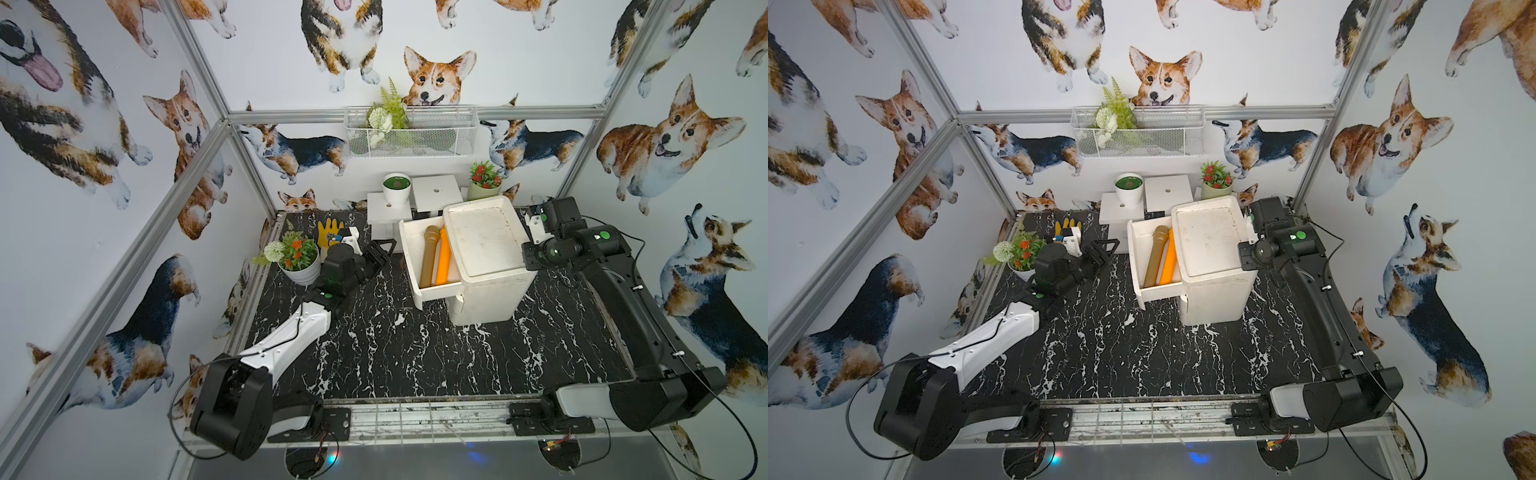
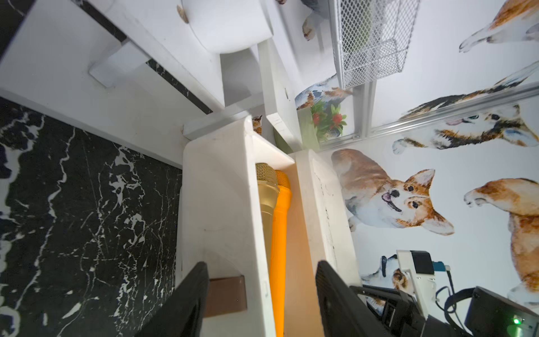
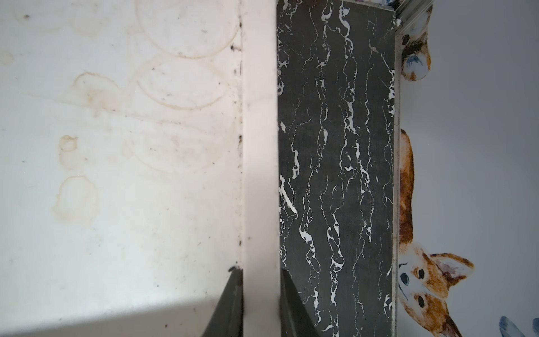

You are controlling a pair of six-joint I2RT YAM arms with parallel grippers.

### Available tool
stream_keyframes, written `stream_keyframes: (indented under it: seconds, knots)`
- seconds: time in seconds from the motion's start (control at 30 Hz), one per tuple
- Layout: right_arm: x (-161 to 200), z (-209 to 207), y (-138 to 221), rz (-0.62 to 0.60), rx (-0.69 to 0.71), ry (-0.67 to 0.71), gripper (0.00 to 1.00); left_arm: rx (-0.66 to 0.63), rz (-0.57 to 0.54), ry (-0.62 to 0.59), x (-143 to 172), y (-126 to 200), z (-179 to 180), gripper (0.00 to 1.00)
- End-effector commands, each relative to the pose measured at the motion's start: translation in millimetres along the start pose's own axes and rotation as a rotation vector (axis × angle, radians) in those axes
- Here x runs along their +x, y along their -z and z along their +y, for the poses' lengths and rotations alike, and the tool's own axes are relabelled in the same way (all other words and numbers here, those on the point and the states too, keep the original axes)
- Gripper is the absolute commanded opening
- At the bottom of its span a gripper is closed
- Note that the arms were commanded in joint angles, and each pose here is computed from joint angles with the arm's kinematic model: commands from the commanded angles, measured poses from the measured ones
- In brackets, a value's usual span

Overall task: Take the microphone out of the drawer
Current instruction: Open the drawer in the storage box, then pick up the microphone from the drawer.

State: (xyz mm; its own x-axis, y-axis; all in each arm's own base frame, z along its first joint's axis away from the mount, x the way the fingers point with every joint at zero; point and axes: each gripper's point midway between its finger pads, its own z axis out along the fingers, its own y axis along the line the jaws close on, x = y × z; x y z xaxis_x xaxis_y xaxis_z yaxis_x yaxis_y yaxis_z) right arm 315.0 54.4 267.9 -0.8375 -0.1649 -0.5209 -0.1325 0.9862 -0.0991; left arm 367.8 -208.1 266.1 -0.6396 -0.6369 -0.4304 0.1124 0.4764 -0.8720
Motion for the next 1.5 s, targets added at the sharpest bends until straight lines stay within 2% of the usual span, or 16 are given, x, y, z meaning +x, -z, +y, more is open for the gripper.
stream_keyframes:
  seconds: [0.0,0.23,0.37,0.67,0.9,1.0,1.23,1.47]
  knots:
    - [8.8,4.2,-8.5,0.049,-0.016,0.022,0.15,-0.182,0.085,-0.162,7.5,13.1,19.4,0.64]
    - [7.8,5.7,-6.5,0.038,-0.026,0.022,0.15,-0.262,0.193,-0.357,0.0,18.3,-14.4,0.66]
    - [10.3,5.9,-6.2,0.035,-0.028,0.022,0.15,-0.306,0.267,-0.451,6.6,13.5,-29.9,0.66]
    - [13.2,5.7,-5.9,0.029,-0.028,0.026,0.16,-0.455,0.419,-0.781,35.8,-10.6,-56.5,0.66]
    - [13.9,7.9,-6.6,0.028,-0.041,0.03,0.16,-0.535,0.508,-0.947,60.4,-40.0,-60.0,0.65]
    - [13.3,8.7,-5.8,0.025,-0.047,0.028,0.16,-0.56,0.534,-0.987,68.9,-51.1,-55.4,0.64]
    - [13.6,9.5,-2.5,0.014,-0.054,0.027,0.16,-0.618,0.569,-0.997,78.1,-70.8,-31.7,0.62]
    - [15.4,10.0,-3.0,0.012,-0.057,0.026,0.16,-0.602,0.609,-0.967,92.4,-83.2,-22.0,0.61]
